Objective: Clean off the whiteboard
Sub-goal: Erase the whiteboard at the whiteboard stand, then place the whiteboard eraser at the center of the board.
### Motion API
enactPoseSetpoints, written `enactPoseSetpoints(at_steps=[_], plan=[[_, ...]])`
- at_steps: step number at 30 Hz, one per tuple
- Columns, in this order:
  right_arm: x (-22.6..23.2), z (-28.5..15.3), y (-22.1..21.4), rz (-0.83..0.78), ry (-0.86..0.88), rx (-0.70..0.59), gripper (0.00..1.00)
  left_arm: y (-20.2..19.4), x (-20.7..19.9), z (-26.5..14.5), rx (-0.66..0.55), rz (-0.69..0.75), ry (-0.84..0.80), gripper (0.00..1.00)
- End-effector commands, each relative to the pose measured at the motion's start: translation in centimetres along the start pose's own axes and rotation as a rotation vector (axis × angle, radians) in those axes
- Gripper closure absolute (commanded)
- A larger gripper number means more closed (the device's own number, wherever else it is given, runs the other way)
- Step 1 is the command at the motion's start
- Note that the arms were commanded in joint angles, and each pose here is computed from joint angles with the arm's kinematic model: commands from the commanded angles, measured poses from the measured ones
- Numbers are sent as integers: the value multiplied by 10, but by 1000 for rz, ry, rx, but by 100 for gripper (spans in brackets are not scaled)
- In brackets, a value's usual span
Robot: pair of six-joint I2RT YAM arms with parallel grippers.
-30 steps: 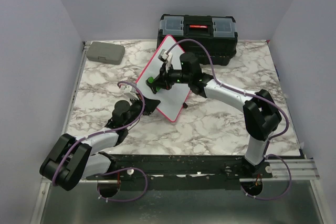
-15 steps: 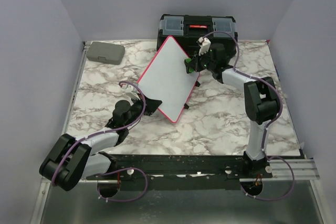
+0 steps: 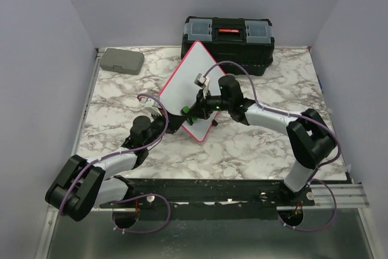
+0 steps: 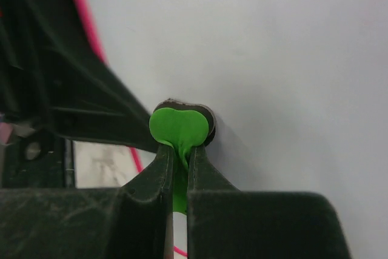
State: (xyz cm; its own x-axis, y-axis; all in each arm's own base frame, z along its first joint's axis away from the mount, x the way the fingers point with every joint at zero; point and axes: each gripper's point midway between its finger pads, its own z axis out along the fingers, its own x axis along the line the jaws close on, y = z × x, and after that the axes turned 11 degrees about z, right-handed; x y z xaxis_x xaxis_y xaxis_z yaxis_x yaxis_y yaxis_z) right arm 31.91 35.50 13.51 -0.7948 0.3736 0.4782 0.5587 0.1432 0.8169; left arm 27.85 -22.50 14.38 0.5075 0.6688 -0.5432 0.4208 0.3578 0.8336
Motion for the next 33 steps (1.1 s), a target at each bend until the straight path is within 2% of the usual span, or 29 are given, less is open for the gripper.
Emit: enactPoseSetpoints(at_steps=[1, 4, 6, 9, 12, 14, 15, 18, 22, 24, 26, 33], plan=[[40, 4, 30, 29, 113, -22, 99, 23, -53, -5, -58, 29, -222, 100], [32, 1, 74, 14, 92, -95, 99, 20, -50, -6, -50, 30, -213, 100], [13, 4, 98, -4, -12, -133, 99, 19, -49, -5, -50, 32, -206, 100], [-41, 2, 116, 0, -258, -180, 99, 20, -47, -5, -54, 30, -197, 100], [-66, -19, 119, 7, -286, -165, 99, 19, -46, -4, -47, 33, -189, 99], [-50, -41, 124, -11, -196, -167, 99, 21, -43, -4, -51, 36, -168, 90], [-35, -51, 124, -39, -141, -151, 99, 20, -40, -5, -49, 36, -155, 82], [-2, -84, 120, -135, -102, -115, 99, 25, -36, -7, -69, 43, -121, 66], [4, -124, 101, -137, -177, -90, 99, 32, -32, -12, -93, 59, -81, 42], [-6, -141, 83, -117, -246, -54, 99, 34, -29, -15, -101, 68, -61, 30], [-16, -158, 67, -87, -306, -21, 99, 35, -28, -17, -103, 76, -54, 25], [-51, -211, 4, -41, -527, 99, 99, 34, -26, -21, -99, 91, -47, 19]])
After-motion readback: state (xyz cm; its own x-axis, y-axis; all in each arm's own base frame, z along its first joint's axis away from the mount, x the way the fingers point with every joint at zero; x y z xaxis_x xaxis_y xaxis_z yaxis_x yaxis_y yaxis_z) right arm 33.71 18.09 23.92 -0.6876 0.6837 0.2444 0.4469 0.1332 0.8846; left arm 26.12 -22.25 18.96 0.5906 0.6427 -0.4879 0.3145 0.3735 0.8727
